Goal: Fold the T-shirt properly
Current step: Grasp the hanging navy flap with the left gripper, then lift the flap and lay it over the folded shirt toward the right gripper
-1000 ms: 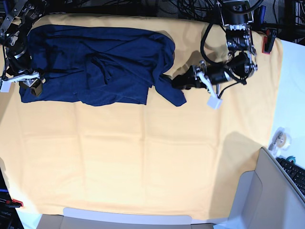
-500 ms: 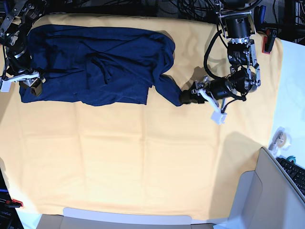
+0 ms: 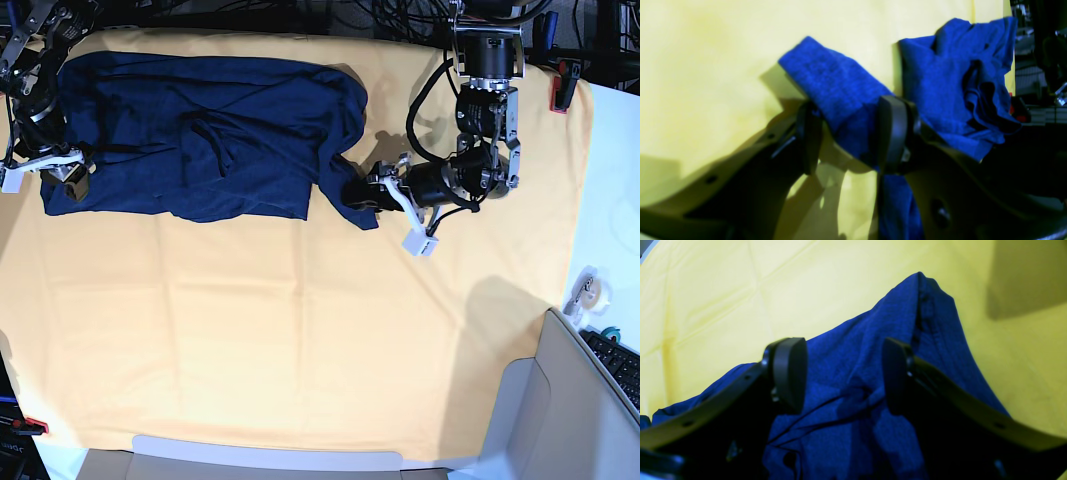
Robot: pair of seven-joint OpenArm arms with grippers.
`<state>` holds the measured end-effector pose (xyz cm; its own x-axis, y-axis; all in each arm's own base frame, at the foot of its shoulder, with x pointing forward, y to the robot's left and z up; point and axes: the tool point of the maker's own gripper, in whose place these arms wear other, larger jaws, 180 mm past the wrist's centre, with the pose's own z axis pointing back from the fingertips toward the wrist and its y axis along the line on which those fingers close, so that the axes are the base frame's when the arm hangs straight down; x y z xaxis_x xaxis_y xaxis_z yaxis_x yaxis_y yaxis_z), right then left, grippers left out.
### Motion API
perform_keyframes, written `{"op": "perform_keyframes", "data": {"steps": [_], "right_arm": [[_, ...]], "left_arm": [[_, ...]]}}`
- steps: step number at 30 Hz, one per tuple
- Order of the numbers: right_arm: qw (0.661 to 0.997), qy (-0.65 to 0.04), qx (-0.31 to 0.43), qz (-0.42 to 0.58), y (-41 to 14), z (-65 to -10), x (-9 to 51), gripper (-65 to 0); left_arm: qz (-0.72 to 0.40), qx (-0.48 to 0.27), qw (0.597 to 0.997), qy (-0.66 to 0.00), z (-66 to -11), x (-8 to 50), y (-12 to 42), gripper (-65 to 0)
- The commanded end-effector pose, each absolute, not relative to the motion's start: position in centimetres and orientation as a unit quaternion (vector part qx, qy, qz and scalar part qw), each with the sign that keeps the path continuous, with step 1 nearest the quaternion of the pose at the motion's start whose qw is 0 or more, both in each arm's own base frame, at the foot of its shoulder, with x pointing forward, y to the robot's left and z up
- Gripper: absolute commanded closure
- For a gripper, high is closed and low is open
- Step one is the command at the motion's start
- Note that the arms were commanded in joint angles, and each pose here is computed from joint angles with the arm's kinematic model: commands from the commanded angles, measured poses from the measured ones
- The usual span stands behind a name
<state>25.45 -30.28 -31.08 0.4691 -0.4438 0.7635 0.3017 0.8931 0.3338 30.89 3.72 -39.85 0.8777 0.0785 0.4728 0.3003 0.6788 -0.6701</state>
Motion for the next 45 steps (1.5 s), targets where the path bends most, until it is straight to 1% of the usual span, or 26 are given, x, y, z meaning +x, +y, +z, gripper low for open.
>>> {"op": "perform_keyframes", "data": {"steps": [1, 3, 4, 5, 7, 8, 13, 15, 17, 19, 23, 27, 36, 43, 45], "right_arm": [[0.844, -0.489, 0.072, -0.209, -30.6, -29.7, 26.0, -34.9], [0.844, -0.489, 0.072, -0.209, -30.6, -29.7, 26.0, -34.9], [0.844, -0.489, 0.072, -0.209, -30.6, -29.7, 26.0, -34.9], [0.844, -0.489, 0.072, -0.209, -30.6, -29.7, 26.0, -34.9], [0.843, -0.490, 0.072, -0.209, -30.6, -29.6, 26.1, -34.9], [0.843, -0.490, 0.072, -0.209, -30.6, -29.6, 26.1, -34.9], [0.843, -0.490, 0.071, -0.209, -30.7, -29.6, 26.1, -34.9], [0.843, -0.490, 0.072, -0.209, -30.7, -29.6, 26.1, -34.9], [0.843, -0.490, 0.072, -0.209, -30.7, -29.6, 26.1, -34.9], [0.843, -0.490, 0.072, -0.209, -30.7, -29.6, 26.1, -34.9], [0.843, -0.490, 0.072, -0.209, -30.7, -29.6, 26.1, -34.9], [0.843, -0.491, 0.073, -0.209, -30.6, -29.5, 26.2, -34.9], [0.843, -0.490, 0.071, -0.210, -30.7, -29.6, 26.1, -34.9], [0.843, -0.491, 0.068, -0.210, -30.9, -29.5, 26.1, -34.9], [0.842, -0.492, 0.066, -0.210, -31.1, -29.5, 26.1, -34.9]], "left_arm": [[-0.070, -0.392, 0.883, -0.248, -39.3, 31.4, 3.8, -21.8], [-0.067, -0.392, 0.883, -0.250, -39.2, 31.5, 3.9, -12.8], [-0.067, -0.392, 0.883, -0.251, -39.2, 31.5, 3.9, -5.3], [-0.068, -0.392, 0.883, -0.251, -39.2, 31.5, 3.9, 0.0], [-0.075, -0.393, 0.879, -0.258, -38.5, 31.6, 3.9, -0.1], [-0.086, -0.391, 0.875, -0.273, -37.5, 31.9, 3.8, -0.9], [-0.137, -0.384, 0.850, -0.334, -33.1, 30.2, 2.6, 0.0], [-0.150, -0.393, 0.834, -0.356, -31.1, 29.3, 2.0, 0.0], [-0.160, -0.417, 0.817, -0.364, -29.6, 28.3, 0.8, 0.0], [-0.173, -0.445, 0.801, -0.360, -28.6, 27.2, -0.7, 0.0], [-0.200, -0.498, 0.776, -0.330, -27.9, 24.8, -4.1, 0.0], [-0.255, -0.528, 0.753, -0.297, -27.4, 21.8, -7.8, 0.0], [-0.331, -0.533, 0.723, -0.291, -25.6, 20.7, -10.6, 0.0], [-0.385, -0.521, 0.701, -0.299, -24.7, 19.8, -14.4, 0.0], [-0.403, -0.507, 0.699, -0.304, -24.7, 19.7, -15.2, 0.0]]}}
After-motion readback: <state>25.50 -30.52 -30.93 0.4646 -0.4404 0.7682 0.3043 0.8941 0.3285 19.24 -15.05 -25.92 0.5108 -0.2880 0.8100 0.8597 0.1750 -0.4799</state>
